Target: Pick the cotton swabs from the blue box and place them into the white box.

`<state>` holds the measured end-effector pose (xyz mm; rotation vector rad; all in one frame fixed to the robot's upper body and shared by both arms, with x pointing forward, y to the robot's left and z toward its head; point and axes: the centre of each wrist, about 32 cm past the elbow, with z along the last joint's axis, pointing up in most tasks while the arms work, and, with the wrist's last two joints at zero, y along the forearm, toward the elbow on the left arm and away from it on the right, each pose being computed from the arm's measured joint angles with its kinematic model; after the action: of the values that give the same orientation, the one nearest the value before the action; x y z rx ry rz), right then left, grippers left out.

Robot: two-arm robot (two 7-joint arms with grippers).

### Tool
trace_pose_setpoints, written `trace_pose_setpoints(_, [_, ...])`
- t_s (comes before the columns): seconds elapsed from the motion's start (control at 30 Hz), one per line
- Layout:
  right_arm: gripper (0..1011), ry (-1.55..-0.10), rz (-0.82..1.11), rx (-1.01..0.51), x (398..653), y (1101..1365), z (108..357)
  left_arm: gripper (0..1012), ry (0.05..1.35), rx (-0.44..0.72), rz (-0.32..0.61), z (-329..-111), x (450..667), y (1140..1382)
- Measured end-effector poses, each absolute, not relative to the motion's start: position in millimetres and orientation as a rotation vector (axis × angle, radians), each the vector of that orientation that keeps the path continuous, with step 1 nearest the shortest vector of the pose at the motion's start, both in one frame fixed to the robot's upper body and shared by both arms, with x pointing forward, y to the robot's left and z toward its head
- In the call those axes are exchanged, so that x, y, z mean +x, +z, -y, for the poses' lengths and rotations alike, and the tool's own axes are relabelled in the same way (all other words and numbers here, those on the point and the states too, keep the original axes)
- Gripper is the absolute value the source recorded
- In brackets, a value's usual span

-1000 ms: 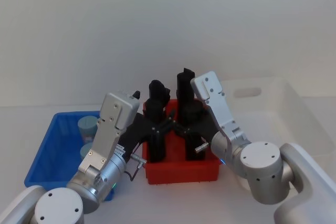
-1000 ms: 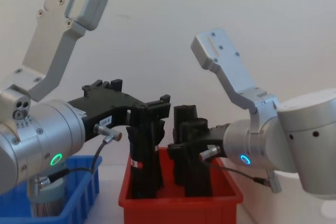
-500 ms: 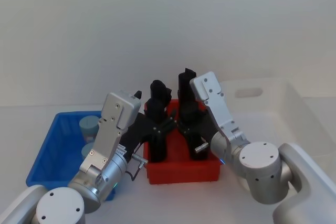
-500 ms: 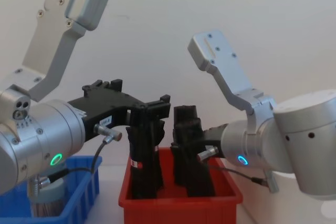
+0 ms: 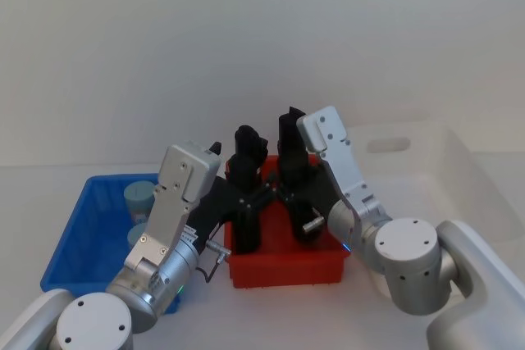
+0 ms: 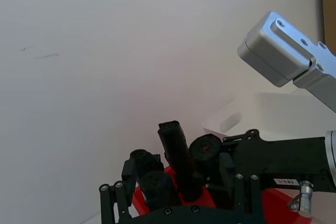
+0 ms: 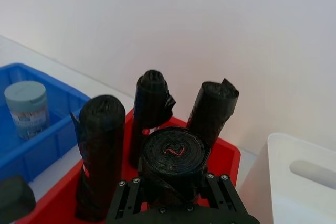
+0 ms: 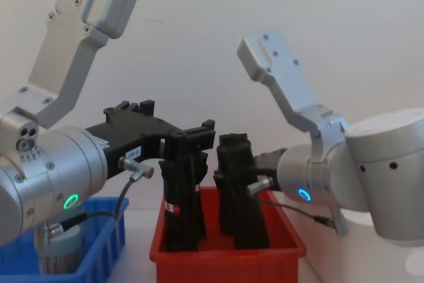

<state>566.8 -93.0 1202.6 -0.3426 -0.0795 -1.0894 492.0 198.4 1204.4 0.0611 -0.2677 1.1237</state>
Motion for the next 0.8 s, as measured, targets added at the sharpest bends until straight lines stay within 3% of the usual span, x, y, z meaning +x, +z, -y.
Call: trace_pose_setpoints(0.8, [503,-1.168,0.261,-0.061,568.9,1252.8,111.4,1004,1.124,0.061,0.268,-198.4,492.0,1204.4])
